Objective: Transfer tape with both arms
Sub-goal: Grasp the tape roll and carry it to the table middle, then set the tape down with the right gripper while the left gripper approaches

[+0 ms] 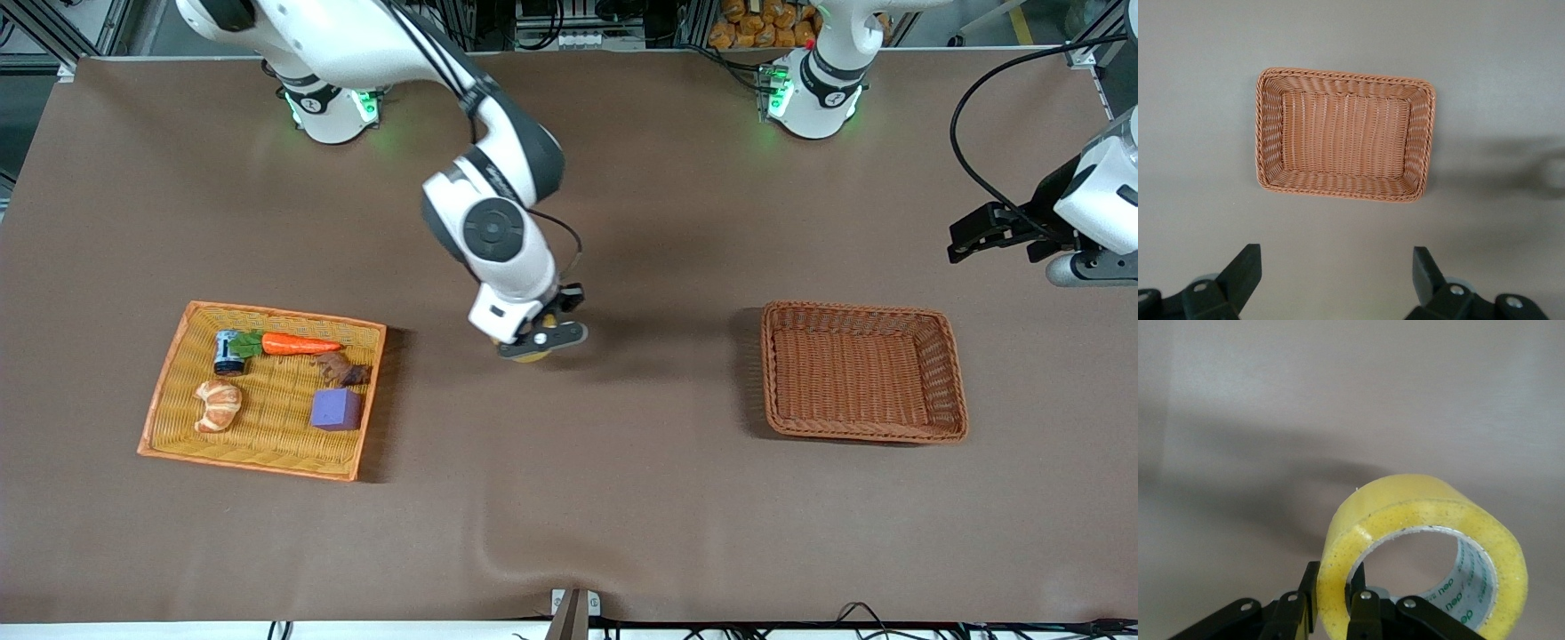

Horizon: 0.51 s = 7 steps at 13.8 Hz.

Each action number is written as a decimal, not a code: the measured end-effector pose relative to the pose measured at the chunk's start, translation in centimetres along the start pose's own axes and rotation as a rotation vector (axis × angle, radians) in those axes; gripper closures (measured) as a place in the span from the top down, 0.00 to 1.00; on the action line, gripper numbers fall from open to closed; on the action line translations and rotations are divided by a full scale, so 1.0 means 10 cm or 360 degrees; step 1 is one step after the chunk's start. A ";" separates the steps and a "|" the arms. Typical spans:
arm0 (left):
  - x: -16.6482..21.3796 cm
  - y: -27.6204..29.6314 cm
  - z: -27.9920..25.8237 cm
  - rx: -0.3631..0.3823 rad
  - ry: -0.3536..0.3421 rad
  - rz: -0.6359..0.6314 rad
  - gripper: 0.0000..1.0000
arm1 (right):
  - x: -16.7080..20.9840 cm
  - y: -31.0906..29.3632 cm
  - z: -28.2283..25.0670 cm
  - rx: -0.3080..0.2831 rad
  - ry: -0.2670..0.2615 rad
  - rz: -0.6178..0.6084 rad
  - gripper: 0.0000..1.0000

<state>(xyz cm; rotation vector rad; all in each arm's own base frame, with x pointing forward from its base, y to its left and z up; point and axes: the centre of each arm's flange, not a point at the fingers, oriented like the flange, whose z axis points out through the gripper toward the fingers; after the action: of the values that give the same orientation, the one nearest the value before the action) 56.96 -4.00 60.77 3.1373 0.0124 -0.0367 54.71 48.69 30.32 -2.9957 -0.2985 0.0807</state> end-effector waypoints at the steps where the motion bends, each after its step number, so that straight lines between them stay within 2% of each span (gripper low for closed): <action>1: 0.00 0.00 0.00 0.0000 0.0000 0.0000 1.00 | -0.03 -0.09 0.23 0.0000 0.0006 0.0017 0.22; 4: 0.00 0.00 0.01 0.0000 -0.0002 -0.0001 1.00 | -0.12 -0.25 0.69 -0.0008 0.0004 0.0039 0.22; 7: 0.01 -0.01 0.05 0.0000 -0.0015 -0.0002 1.00 | -0.12 -0.26 0.88 -0.0008 0.0011 0.0045 0.22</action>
<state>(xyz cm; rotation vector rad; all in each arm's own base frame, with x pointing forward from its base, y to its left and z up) 57.09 -3.93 60.28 3.1372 0.0146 -0.0514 52.43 52.03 22.03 -3.0049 -0.2561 0.0722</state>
